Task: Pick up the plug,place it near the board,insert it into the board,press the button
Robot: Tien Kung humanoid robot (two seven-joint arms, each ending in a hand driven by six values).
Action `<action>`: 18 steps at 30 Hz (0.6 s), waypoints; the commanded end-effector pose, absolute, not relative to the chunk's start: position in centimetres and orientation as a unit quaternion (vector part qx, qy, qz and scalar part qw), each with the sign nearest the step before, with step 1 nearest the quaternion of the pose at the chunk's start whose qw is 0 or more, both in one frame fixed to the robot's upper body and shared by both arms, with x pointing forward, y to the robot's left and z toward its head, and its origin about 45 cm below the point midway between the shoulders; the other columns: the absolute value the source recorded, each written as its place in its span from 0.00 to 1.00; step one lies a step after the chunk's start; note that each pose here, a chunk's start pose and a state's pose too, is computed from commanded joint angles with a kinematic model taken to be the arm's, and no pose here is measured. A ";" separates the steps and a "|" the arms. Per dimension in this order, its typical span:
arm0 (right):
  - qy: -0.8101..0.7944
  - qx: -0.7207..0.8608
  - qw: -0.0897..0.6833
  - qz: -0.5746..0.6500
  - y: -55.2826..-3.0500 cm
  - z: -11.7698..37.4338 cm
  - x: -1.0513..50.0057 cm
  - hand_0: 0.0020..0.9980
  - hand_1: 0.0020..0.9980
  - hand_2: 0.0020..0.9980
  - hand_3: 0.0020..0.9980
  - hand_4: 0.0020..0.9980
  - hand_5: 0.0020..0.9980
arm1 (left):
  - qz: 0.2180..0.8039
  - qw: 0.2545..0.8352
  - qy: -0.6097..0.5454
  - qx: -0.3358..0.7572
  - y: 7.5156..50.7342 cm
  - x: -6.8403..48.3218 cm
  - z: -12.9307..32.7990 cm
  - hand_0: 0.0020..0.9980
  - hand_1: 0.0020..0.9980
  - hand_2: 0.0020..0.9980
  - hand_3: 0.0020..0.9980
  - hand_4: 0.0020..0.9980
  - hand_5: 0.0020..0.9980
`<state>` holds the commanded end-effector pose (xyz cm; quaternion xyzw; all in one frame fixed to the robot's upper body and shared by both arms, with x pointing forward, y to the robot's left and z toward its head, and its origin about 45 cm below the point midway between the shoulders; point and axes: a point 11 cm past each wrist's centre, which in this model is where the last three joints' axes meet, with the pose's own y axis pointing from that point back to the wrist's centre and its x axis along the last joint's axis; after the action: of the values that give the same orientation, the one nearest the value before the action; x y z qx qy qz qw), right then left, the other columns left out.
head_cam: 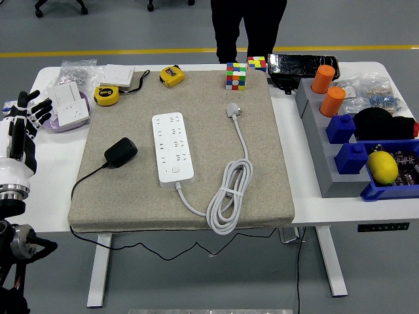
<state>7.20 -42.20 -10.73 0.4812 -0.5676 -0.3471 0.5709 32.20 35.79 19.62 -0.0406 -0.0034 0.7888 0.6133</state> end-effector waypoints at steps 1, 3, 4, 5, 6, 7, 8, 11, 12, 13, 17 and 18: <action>-0.568 0.481 0.571 -0.347 -42.2 -10.7 7.2 0.82 0.75 0.75 0.76 1.00 0.83 | 0.789 0.614 -0.003 -0.041 35.8 32.2 19.6 0.77 0.75 0.72 0.79 1.00 0.87; -0.568 0.481 0.571 -0.348 -42.2 -10.7 7.2 0.82 0.75 0.75 0.76 1.00 0.83 | 0.789 0.614 -0.002 -0.041 35.7 32.2 19.5 0.77 0.75 0.72 0.79 1.00 0.87; -0.567 0.481 0.571 -0.348 -42.2 -10.8 7.2 0.82 0.75 0.75 0.76 1.00 0.83 | 0.789 0.613 -0.001 -0.040 35.8 32.2 19.5 0.77 0.75 0.72 0.79 1.00 0.87; -0.567 0.481 0.571 -0.348 -42.2 -10.8 7.1 0.82 0.75 0.75 0.76 1.00 0.83 | 0.790 0.612 -0.001 -0.039 35.8 32.2 19.4 0.77 0.75 0.72 0.79 1.00 0.87; -0.567 0.481 0.571 -0.348 -42.2 -10.8 7.1 0.82 0.75 0.75 0.76 1.00 0.83 | 0.789 0.613 0.000 -0.039 35.7 32.2 19.4 0.77 0.75 0.72 0.79 1.00 0.87; -0.567 0.481 0.571 -0.348 -42.2 -10.8 7.1 0.82 0.75 0.75 0.76 1.00 0.83 | 0.788 0.614 0.000 -0.038 35.7 32.2 19.3 0.96 0.84 0.79 0.85 1.00 0.87; -0.567 0.481 0.571 -0.348 -42.2 -10.8 7.1 0.82 0.75 0.75 0.76 1.00 0.83 | 0.787 0.615 0.001 -0.037 35.6 32.2 19.3 0.96 0.84 0.79 0.85 1.00 0.87; -0.568 0.480 0.571 -0.348 -42.2 -10.7 7.1 0.82 0.75 0.75 0.76 1.00 0.83 | 0.782 0.623 0.001 -0.031 35.4 32.2 19.2 0.96 0.84 0.79 0.85 1.00 0.87; -0.568 0.480 0.571 -0.348 -42.2 -10.7 7.1 0.82 0.75 0.75 0.76 1.00 0.83 | 0.780 0.625 0.002 -0.030 35.4 32.3 19.2 0.96 0.84 0.79 0.85 1.00 0.87; -0.568 0.480 0.571 -0.348 -42.2 -10.7 7.1 0.82 0.75 0.75 0.76 1.00 0.82 | 0.778 0.627 0.002 -0.029 35.3 32.3 19.2 1.00 1.00 0.99 0.92 1.00 0.95; -0.569 0.480 0.570 -0.348 -42.2 -10.7 7.2 0.82 0.75 0.75 0.76 1.00 0.82 | 0.770 0.637 0.006 -0.036 35.0 32.4 19.2 1.00 1.00 0.99 0.92 1.00 0.95; -0.569 0.480 0.570 -0.349 -42.2 -10.7 7.2 0.82 0.75 0.75 0.76 1.00 0.82 | 0.769 0.638 0.006 -0.039 35.0 32.4 19.2 1.00 1.00 0.99 0.92 1.00 0.95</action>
<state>7.17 -42.23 -10.72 0.4797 -0.5685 -0.3485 0.5703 32.40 34.96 19.24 -0.0387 0.0063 0.7693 0.6377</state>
